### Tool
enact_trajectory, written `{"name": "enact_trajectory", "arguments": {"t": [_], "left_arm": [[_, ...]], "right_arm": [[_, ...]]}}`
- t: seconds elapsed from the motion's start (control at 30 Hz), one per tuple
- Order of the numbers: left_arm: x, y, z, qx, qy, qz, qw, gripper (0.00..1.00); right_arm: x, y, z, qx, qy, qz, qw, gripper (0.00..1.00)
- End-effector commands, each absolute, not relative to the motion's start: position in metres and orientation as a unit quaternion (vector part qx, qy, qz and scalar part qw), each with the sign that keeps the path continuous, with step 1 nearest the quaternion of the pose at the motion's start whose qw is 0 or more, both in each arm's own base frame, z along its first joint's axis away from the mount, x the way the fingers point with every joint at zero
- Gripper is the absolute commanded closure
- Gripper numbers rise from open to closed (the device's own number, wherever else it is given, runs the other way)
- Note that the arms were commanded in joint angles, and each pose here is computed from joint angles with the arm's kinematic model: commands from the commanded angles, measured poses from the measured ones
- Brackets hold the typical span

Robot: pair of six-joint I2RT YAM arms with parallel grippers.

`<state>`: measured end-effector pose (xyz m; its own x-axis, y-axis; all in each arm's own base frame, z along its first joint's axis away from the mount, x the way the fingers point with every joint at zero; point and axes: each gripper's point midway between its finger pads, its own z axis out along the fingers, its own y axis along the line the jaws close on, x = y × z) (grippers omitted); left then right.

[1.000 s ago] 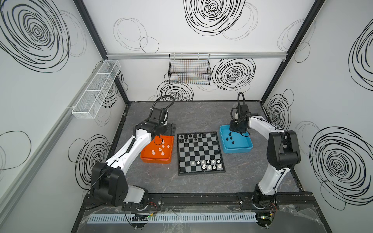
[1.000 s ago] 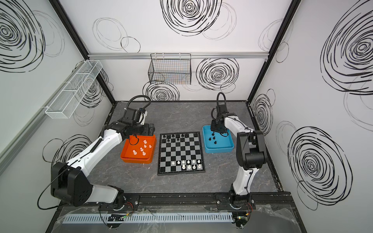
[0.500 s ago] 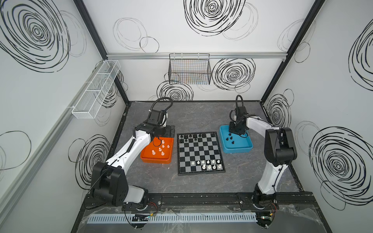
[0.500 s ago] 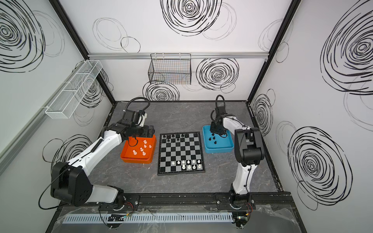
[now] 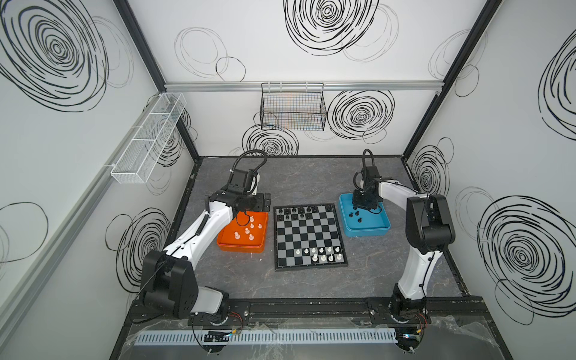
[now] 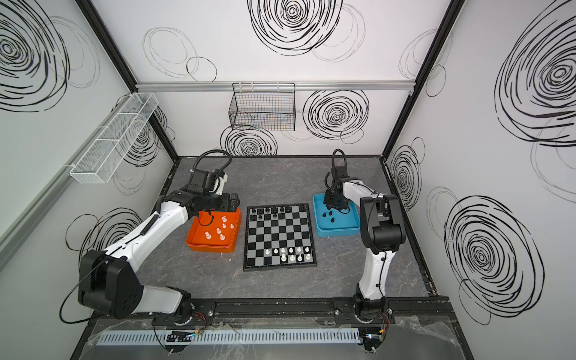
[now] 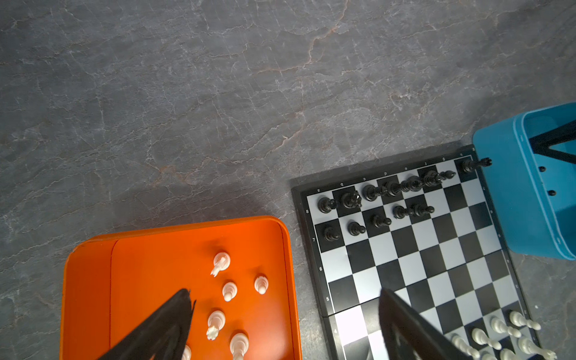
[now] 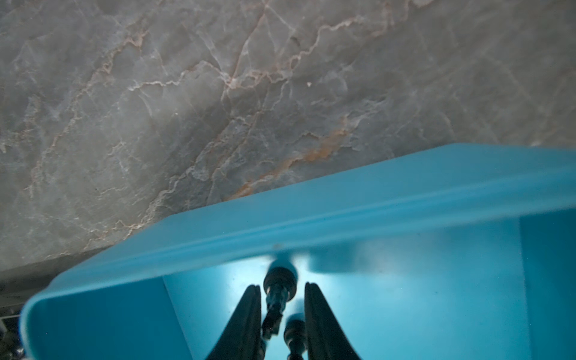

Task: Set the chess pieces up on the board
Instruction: 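Lower right gripper into blue tray and grasp a black piece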

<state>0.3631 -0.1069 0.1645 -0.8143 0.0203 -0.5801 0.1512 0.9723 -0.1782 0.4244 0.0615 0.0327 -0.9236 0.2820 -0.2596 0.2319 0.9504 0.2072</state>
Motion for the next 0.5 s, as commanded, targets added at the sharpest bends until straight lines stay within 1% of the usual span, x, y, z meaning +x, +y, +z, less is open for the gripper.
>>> {"name": "enact_trajectory", "arguments": {"t": [0.0, 0.3, 0.47], "left_arm": [[0.3665, -0.1054, 0.1656, 0.042, 0.942, -0.115, 0.312, 0.04], [0.366, -0.1059, 0.1638, 0.039, 0.943, -0.117, 0.31, 0.04], [0.3656, -0.1062, 0.1647, 0.037, 0.942, -0.119, 0.311, 0.04]], "right_arm": [[0.4303, 0.0632, 0.033, 0.127, 0.976, 0.087, 0.153, 0.73], [0.4304, 0.0625, 0.03, 0.12, 0.977, 0.084, 0.155, 0.78], [0.431, 0.0643, 0.0301, 0.115, 0.977, 0.086, 0.155, 0.84]]}}
